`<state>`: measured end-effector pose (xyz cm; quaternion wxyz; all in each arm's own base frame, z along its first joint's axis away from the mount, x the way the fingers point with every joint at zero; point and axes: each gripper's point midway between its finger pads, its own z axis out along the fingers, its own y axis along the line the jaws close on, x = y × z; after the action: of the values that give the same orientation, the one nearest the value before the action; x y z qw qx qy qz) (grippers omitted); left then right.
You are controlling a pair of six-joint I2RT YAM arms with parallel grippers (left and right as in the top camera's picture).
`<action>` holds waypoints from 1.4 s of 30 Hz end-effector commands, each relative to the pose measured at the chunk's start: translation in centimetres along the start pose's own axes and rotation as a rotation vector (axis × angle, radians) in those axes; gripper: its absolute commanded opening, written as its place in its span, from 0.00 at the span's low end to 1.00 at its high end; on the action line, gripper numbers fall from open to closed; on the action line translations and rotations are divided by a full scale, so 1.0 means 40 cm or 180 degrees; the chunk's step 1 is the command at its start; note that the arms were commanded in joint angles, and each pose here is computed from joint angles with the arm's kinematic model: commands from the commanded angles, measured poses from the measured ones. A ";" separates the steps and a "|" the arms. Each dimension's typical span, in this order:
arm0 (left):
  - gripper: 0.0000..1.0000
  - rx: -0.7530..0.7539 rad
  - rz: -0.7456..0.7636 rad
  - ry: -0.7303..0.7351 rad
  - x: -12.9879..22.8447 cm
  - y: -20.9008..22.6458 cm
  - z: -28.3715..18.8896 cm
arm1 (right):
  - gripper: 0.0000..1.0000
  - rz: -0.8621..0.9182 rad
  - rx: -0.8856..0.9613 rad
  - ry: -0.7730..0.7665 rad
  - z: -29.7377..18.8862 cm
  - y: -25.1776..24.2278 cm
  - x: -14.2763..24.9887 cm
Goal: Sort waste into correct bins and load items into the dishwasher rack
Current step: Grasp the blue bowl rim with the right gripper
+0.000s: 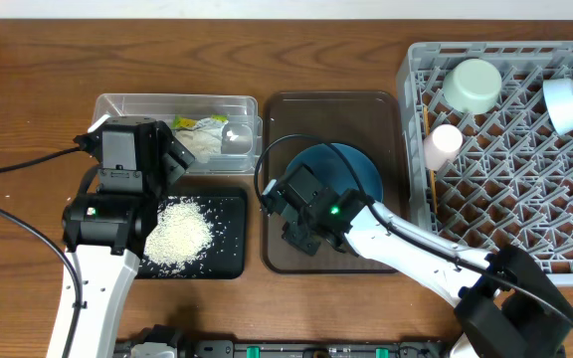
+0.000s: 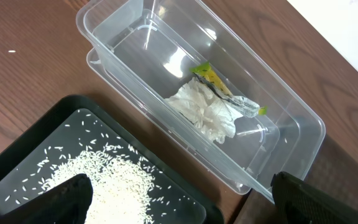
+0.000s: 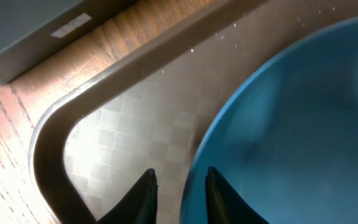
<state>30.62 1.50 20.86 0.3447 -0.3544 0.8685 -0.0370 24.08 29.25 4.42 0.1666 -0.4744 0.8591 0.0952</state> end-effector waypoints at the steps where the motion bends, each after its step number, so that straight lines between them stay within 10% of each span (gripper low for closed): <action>1: 0.95 -0.0067 0.0011 -0.0034 -0.006 0.010 0.003 | 0.26 -0.0027 0.0038 0.0026 0.002 -0.001 0.004; 42: 0.95 -0.0067 0.0011 -0.0034 -0.006 0.010 0.003 | 0.19 -0.0017 0.0140 0.0261 0.000 -0.013 0.048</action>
<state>30.62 1.50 20.86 0.3447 -0.3544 0.8685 -0.0370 23.49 27.54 3.78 0.1398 -0.4738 0.8671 0.0646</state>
